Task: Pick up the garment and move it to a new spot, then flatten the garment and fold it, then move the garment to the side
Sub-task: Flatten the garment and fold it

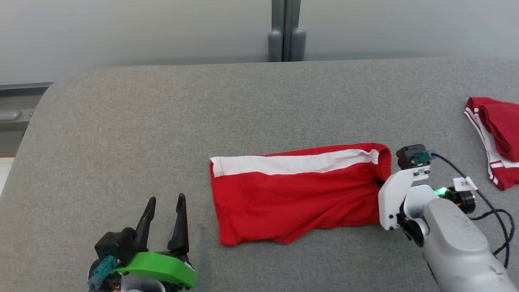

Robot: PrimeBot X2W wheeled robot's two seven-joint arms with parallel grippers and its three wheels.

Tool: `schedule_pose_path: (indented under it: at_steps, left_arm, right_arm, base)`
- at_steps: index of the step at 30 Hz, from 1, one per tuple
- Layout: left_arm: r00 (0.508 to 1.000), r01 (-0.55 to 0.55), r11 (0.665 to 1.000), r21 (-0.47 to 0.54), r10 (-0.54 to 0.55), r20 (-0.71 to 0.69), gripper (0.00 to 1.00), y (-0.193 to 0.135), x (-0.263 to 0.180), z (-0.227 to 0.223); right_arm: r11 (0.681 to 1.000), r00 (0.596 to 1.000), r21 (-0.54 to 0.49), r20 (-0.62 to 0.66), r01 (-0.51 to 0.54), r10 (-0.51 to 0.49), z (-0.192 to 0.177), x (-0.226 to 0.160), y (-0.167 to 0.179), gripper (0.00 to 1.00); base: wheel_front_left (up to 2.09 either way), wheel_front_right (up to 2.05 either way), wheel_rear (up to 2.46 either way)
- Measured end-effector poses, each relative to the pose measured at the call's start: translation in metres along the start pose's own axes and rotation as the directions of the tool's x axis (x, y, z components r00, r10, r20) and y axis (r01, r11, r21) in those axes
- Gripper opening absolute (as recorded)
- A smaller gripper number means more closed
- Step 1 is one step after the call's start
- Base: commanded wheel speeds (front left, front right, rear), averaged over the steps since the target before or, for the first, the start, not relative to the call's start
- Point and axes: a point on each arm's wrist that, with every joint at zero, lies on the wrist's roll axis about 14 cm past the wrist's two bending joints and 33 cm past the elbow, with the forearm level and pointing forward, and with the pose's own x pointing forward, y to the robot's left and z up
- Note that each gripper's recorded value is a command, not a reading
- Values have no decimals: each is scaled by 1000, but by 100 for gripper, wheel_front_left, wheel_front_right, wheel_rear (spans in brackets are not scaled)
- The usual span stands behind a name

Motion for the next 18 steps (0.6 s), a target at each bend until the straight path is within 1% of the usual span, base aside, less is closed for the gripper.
schedule_pose_path:
  at_steps: [1, 4, 6, 8, 10, 13, 15, 18]
  left_arm:
    - [1000, 16, 1000, -3, -16, -2, 100, -6, 2, -1]
    - [999, 39, 999, -1, -39, -8, 100, -13, 4, -3]
    - [998, 53, 999, -5, -53, -15, 100, -17, 6, -6]
    - [998, 64, 998, -6, -64, -22, 100, -21, 7, -8]
    - [997, 71, 997, -8, -71, -28, 100, -24, 8, -10]
    - [996, 78, 997, -9, -79, -34, 100, -26, 10, -13]
    - [996, 84, 996, -5, -84, -36, 100, -27, 10, -13]
    - [996, 85, 996, -1, -85, -37, 100, -27, 10, -13]
  right_arm:
    - [999, 999, 4, -3, 50, -50, 0, -6, -24, 0]
    - [993, 993, 8, 2, 116, -116, 3, -16, -56, 0]
    - [988, 988, 14, 4, 152, -152, 4, -22, -74, 0]
    - [985, 986, 32, 6, 169, -169, 3, -27, -82, 0]
    - [985, 987, 70, 13, 161, -162, 3, -28, -80, 0]
    - [987, 992, 111, 39, 113, -118, 11, -26, -63, 0]
    - [990, 996, 132, 62, 58, -67, 17, -23, -42, 0]
    - [991, 993, 130, 113, -31, 16, 35, -21, -9, 0]
  base:
    - [0, 0, 0]
    - [0, 0, 0]
    - [0, 0, 0]
    - [0, 0, 0]
    - [0, 0, 0]
    - [0, 0, 0]
    - [0, 0, 0]
    - [0, 0, 0]
